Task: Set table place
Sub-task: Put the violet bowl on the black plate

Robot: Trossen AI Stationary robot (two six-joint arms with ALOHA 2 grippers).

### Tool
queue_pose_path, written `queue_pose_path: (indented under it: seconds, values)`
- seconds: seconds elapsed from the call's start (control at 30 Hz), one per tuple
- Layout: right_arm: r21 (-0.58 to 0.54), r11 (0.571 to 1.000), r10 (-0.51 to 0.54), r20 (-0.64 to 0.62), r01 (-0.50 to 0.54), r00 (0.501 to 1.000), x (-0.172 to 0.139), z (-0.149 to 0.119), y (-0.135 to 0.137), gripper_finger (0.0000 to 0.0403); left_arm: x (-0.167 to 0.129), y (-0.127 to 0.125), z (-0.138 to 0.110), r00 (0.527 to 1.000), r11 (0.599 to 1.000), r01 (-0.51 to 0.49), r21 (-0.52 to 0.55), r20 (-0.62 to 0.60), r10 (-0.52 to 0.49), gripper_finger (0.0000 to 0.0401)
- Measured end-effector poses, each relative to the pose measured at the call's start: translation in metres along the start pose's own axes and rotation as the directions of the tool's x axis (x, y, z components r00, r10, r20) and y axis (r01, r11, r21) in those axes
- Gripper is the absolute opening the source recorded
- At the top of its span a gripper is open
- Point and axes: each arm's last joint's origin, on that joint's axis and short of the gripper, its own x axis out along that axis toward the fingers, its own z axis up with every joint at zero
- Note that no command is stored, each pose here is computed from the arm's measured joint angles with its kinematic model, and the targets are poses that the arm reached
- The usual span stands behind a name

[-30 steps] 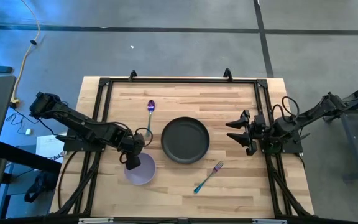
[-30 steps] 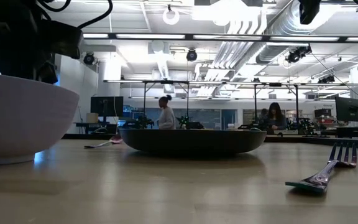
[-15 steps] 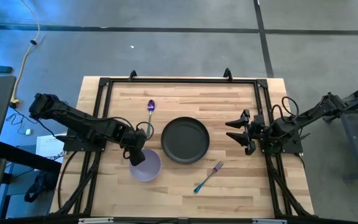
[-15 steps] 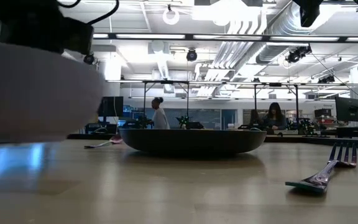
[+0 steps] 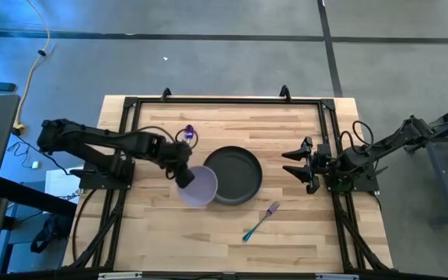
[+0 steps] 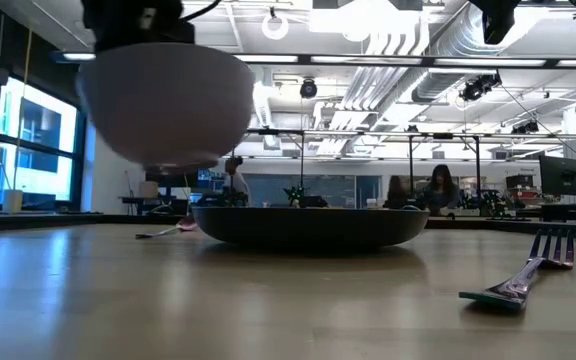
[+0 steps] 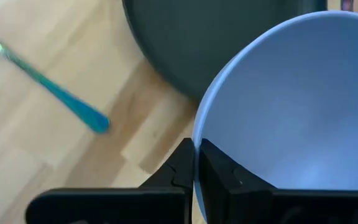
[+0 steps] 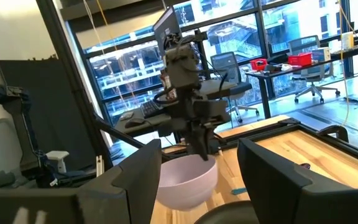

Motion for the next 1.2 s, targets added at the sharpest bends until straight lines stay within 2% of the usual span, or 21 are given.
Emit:
queue_pose_path:
  seconds: [0.43,0.63,0.93,1.2]
  values:
    - [0.033,0.999,-0.004,-0.021,0.005,1.0,0.0,-0.002,0.0,0.0204,0.018,-0.015,0.072,0.998,0.998,-0.041,0.056,0.043,0.039,0.0]
    - [0.038,0.999,-0.003,-0.021,0.004,1.0,0.0,-0.002,0.0,0.0204,0.037,-0.019,0.101,0.999,0.994,-0.052,0.092,0.006,0.051,0.0]
    - [0.043,0.999,0.003,-0.024,-0.002,1.0,-0.001,-0.002,-0.001,0.0204,0.066,-0.015,0.122,0.997,0.992,-0.066,0.105,-0.034,0.07,0.0]
    - [0.042,0.999,0.003,-0.027,-0.002,1.0,-0.001,-0.002,-0.001,0.0204,0.079,-0.011,0.126,0.995,0.993,-0.075,0.089,-0.062,0.081,0.0]
